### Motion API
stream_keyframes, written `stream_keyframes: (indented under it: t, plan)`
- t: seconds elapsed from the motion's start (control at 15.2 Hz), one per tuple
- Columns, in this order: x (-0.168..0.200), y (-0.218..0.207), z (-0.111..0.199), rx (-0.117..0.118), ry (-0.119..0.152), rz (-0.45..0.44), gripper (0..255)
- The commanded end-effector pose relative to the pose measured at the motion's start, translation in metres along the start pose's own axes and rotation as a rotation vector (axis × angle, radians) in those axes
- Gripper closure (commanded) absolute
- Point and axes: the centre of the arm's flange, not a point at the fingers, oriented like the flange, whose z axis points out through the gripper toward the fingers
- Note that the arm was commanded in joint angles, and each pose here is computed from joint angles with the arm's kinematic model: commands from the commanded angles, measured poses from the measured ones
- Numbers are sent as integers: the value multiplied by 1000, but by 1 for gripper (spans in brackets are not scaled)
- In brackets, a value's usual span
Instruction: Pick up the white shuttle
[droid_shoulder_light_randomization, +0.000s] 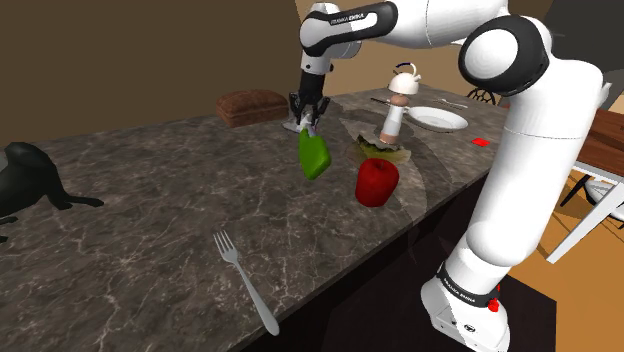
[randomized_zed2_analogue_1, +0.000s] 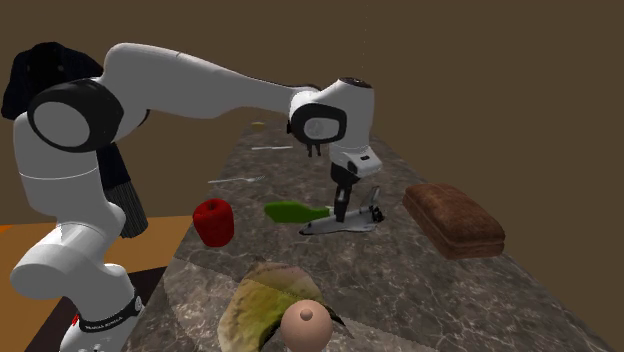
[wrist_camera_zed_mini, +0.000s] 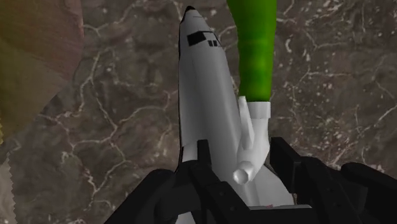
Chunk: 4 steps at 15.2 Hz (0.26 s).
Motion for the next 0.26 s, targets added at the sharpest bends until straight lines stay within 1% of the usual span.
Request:
stream_keyframes:
  t: [0.0,0.07,0.2]
  plan:
    - [-1,-2,-12,0,0,0,255]
    - [-2,-2,-17,0,0,0,255]
    - [-2,-3,-18,0,0,0,255]
